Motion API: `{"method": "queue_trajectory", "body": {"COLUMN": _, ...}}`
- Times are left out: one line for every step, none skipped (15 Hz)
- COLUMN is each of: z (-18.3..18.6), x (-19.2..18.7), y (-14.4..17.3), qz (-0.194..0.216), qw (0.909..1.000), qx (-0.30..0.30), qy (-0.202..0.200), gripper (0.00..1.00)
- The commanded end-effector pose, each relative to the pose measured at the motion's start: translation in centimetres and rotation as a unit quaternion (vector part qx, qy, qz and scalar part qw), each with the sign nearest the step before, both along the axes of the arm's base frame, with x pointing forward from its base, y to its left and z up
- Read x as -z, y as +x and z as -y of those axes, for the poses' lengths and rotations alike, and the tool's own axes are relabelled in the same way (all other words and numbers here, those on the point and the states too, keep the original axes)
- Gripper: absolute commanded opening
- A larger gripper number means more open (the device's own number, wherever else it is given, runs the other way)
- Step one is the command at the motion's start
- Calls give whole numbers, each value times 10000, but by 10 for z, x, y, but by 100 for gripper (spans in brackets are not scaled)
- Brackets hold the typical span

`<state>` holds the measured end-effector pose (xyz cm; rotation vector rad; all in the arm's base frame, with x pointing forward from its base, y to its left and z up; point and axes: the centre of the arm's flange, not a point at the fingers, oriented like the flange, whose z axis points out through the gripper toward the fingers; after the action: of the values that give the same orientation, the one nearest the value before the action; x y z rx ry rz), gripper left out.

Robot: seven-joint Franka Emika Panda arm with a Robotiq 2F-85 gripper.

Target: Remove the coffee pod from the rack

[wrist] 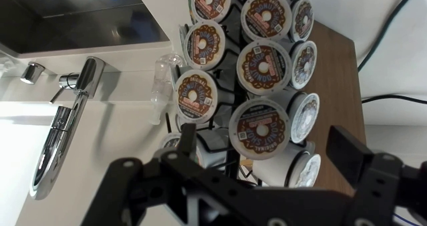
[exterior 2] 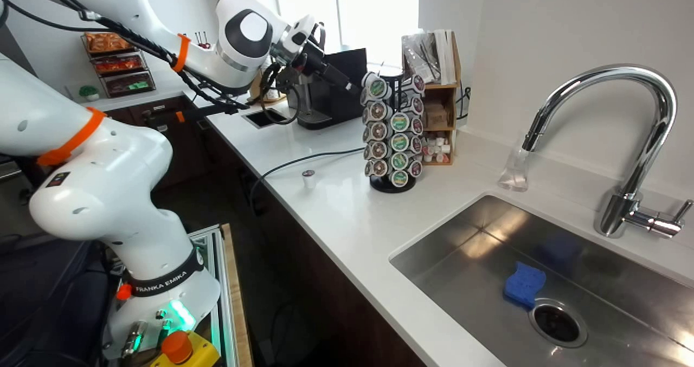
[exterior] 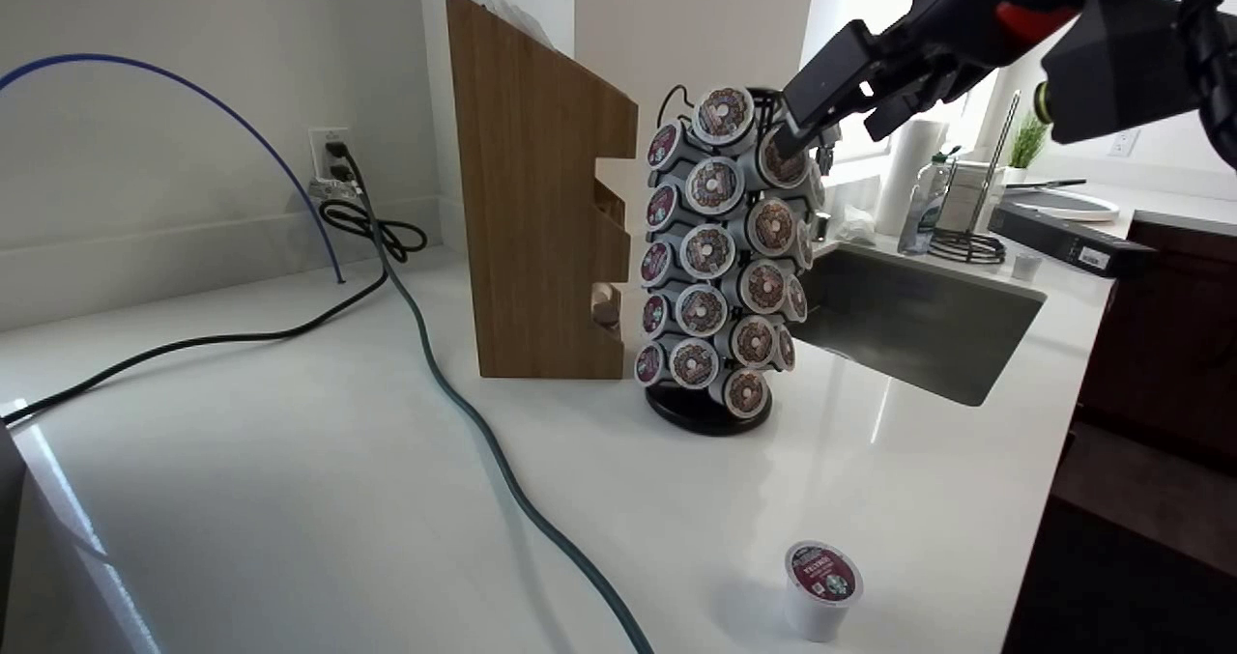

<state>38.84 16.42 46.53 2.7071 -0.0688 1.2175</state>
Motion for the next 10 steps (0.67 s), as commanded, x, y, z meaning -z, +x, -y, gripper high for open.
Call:
{"method": "queue_trajectory", "body": {"z": -2, "x": 20, "y": 4, "qz": 73, "qw": 9999, "qx": 80, "qy": 79, "gripper": 100}}
{"method": "queue_trajectory", "body": {"z": -2, "x": 21, "y": 5, "qz": 77, "qw": 9999, "qx": 97, "qy": 63, "gripper": 100}}
{"method": "queue_trajectory", "body": {"z": -2, "x": 22, "y": 5, "qz": 99, "qw": 9999, "qx": 106, "qy": 52, "gripper": 100}}
{"method": "queue_trajectory", "body": {"z": -2, "x": 23, "y": 6, "qz": 114, "qw": 9999, "qx": 92, "qy": 26, "gripper": 100}}
{"method": "queue_trajectory", "body": {"z": -3, "x": 24, "y": 7, "qz": 164, "qw": 9998, "qx": 60, "qy": 18, "gripper": 100}}
{"method": "queue_trajectory", "body": {"z": -4, "x": 24, "y": 8, "qz": 189, "qw": 9998, "qx": 46, "qy": 4, "gripper": 100}}
{"method": "queue_trajectory", "body": {"z": -5, "x": 26, "y": 9, "qz": 198, "qw": 9998, "qx": 28, "qy": -11, "gripper": 100}}
{"method": "queue_trajectory", "body": {"z": -7, "x": 28, "y": 10, "qz": 186, "qw": 9998, "qx": 13, "qy": -21, "gripper": 100}}
{"method": "queue_trajectory", "body": {"z": -8, "x": 31, "y": 11, "qz": 169, "qw": 9998, "qx": 6, "qy": -54, "gripper": 100}}
{"method": "queue_trajectory", "body": {"z": -10, "x": 33, "y": 12, "qz": 171, "qw": 9998, "qx": 16, "qy": -67, "gripper": 100}}
